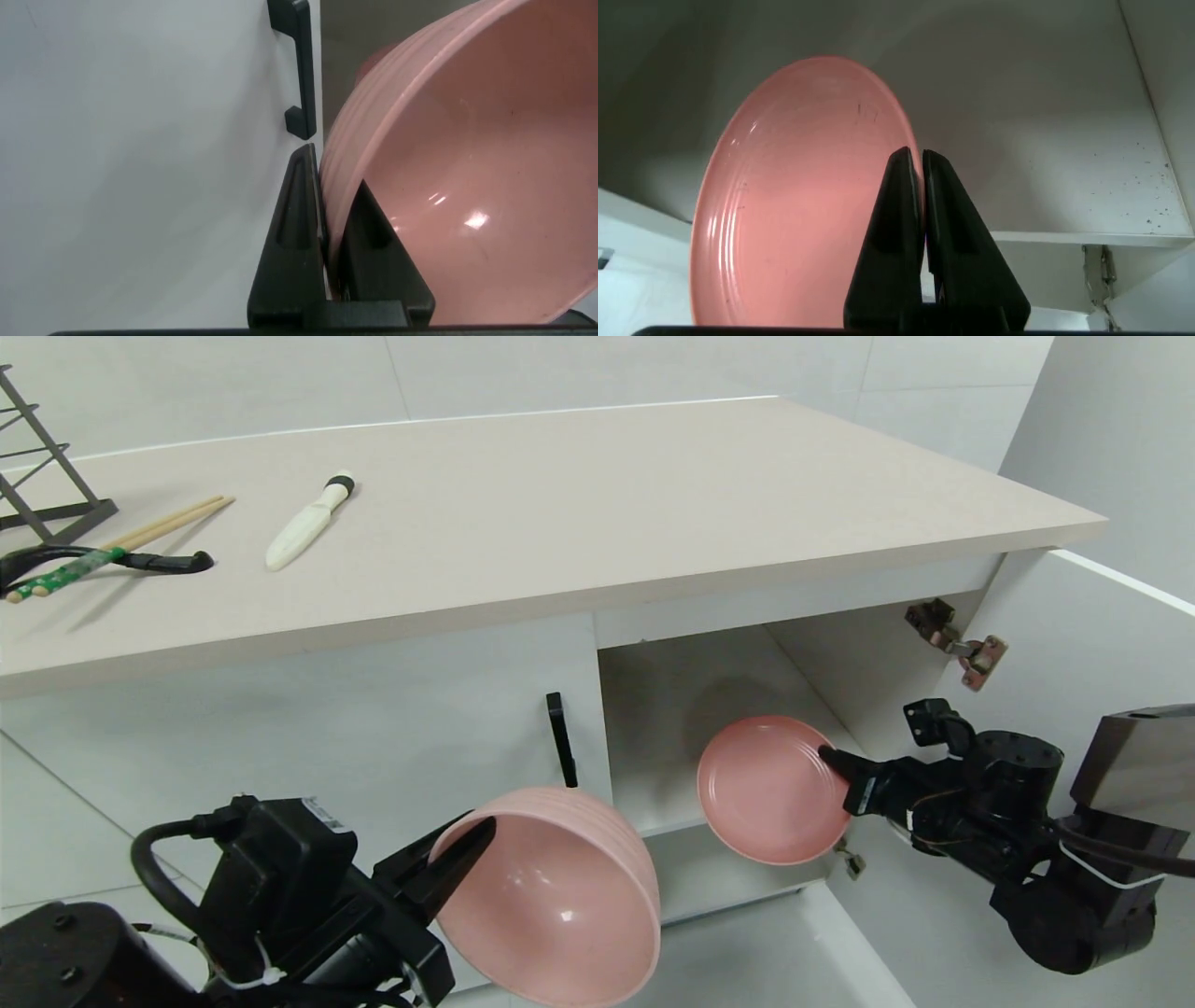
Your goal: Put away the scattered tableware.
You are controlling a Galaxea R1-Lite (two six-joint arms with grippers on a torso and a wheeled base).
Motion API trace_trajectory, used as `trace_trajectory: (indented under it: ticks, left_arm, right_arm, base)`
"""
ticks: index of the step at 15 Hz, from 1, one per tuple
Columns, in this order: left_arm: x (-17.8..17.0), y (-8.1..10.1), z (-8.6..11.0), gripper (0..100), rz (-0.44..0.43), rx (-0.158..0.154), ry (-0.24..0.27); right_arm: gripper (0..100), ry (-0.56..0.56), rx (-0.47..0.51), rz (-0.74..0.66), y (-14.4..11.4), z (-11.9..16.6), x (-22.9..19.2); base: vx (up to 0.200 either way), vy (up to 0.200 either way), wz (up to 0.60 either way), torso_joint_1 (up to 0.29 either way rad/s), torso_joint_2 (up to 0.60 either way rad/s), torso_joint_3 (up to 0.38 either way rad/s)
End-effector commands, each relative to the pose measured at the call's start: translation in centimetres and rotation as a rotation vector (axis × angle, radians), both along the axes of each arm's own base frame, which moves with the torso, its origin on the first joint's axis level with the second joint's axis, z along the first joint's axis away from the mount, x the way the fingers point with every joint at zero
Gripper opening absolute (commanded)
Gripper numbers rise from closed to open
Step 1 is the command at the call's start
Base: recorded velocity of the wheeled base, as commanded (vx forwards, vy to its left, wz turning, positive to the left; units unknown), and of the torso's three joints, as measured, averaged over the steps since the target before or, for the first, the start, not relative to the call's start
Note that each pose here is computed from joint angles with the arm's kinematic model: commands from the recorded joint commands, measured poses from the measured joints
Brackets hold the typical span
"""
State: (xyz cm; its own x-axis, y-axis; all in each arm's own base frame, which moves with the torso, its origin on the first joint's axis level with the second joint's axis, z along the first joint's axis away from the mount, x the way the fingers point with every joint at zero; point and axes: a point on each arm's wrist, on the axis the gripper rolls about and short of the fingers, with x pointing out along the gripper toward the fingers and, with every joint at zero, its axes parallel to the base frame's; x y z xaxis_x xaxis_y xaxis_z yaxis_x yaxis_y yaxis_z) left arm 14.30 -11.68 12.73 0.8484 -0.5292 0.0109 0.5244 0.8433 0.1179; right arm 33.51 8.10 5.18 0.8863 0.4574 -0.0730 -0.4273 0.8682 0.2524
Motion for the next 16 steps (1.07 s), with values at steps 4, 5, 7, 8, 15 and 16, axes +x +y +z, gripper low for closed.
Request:
trace_trajectory:
  ticks: [4,5,7,8,15,16]
  left_arm:
    - [0.1,-0.1,-0.1,0,-0.001,0.002,0.003]
    - [0.1,0.0,-0.1,0,0.001,0.003,0.004]
    - [0.1,-0.1,-0.2,0,-0.001,0.005,0.006]
    - [0.1,-0.1,-0.2,0,0.001,0.006,0.007]
    - [0.2,-0.2,-0.4,0,0.001,0.014,0.017]
    - [0.2,-0.2,-0.4,0,0.001,0.014,0.017]
  right_arm:
    - [0,-0.016,0.005,-0.008,0.2,-1.1,2.0]
    - [0,-0.034,0.007,-0.006,0.3,-1.0,2.5]
    - [0,-0.069,0.013,0.001,0.9,-0.9,3.6]
    - [0,-0.082,0.013,0.003,1.1,-1.1,4.2]
    - [0,-0.196,0.044,0.043,3.6,-2.1,8.5]
    - [0,-0.198,0.047,0.044,3.9,-2.6,8.9]
  base:
    - [0.000,0.000,0.00,0.000,0.00,0.000]
    - [0.000,0.000,0.00,0.000,0.00,0.000]
    - [0.000,0.000,0.00,0.000,0.00,0.000]
    - [0.000,0.000,0.00,0.000,0.00,0.000]
    - [0.000,0.000,0.00,0.000,0.00,0.000]
    - [0.000,0.000,0.00,0.000,0.00,0.000]
